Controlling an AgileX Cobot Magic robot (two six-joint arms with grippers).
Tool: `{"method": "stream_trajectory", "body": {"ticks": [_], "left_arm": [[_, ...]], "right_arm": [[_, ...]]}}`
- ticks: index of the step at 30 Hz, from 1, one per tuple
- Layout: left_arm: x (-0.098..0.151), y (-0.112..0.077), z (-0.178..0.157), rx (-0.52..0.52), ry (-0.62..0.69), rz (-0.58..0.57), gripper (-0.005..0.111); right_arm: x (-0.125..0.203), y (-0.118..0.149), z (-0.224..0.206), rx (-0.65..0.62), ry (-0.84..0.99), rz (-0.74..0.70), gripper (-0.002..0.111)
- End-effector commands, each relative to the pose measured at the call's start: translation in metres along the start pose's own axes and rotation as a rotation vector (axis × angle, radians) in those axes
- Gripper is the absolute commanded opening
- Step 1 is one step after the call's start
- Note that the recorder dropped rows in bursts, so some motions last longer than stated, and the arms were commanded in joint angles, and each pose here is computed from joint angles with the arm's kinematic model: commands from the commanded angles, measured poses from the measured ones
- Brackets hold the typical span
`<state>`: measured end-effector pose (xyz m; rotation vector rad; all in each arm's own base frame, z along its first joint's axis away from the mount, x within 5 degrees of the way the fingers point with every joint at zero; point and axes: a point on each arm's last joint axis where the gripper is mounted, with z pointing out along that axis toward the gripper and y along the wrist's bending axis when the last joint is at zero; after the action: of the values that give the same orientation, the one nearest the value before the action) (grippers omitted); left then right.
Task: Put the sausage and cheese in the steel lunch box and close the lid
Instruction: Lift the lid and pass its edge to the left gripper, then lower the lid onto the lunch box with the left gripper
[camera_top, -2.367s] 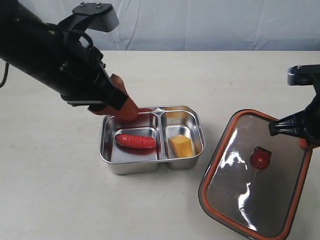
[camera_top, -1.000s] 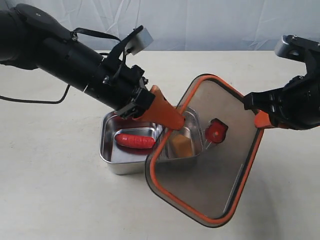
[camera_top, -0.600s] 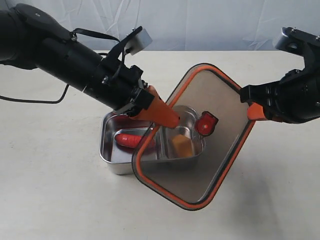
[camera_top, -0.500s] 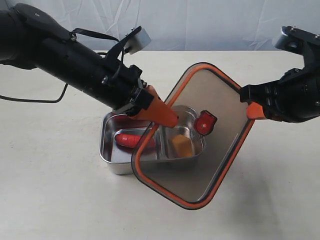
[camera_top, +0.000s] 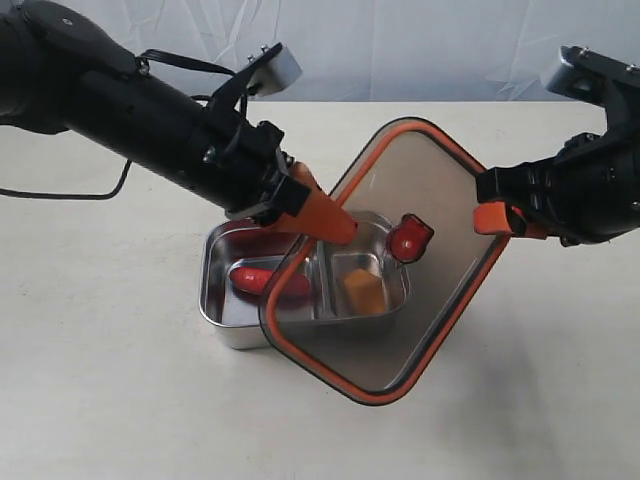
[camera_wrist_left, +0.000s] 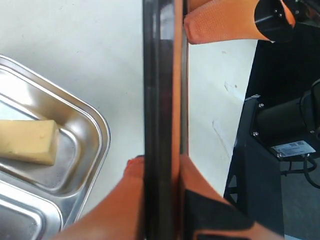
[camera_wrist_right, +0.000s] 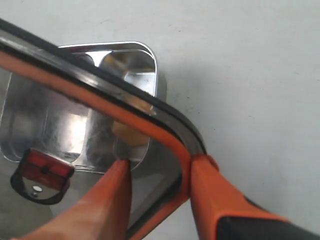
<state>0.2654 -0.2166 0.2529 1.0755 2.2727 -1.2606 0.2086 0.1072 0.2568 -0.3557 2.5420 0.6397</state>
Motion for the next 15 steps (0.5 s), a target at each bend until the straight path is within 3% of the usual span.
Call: {"method": "stream_trajectory", "body": {"ticks": [1, 8, 15], "left_arm": [[-0.007, -0.012, -0.013, -0.034, -0.061, 0.04, 0.0], [-0.018, -0.028, -0.039, -0.187, -0.18, 0.118, 0.0], [-0.022, -0.037, -0.074, -0.484, -0.228, 0.28, 0.0]], "right_arm": [[-0.002, 0.005, -0.022, 0.012, -0.1, -0.054, 0.039], [0.005, 0.013, -0.067, 0.063, -0.256, -0.124, 0.039], [0.017, 0.019, -0.099, 0.091, -0.355, -0.163, 0.039]]}}
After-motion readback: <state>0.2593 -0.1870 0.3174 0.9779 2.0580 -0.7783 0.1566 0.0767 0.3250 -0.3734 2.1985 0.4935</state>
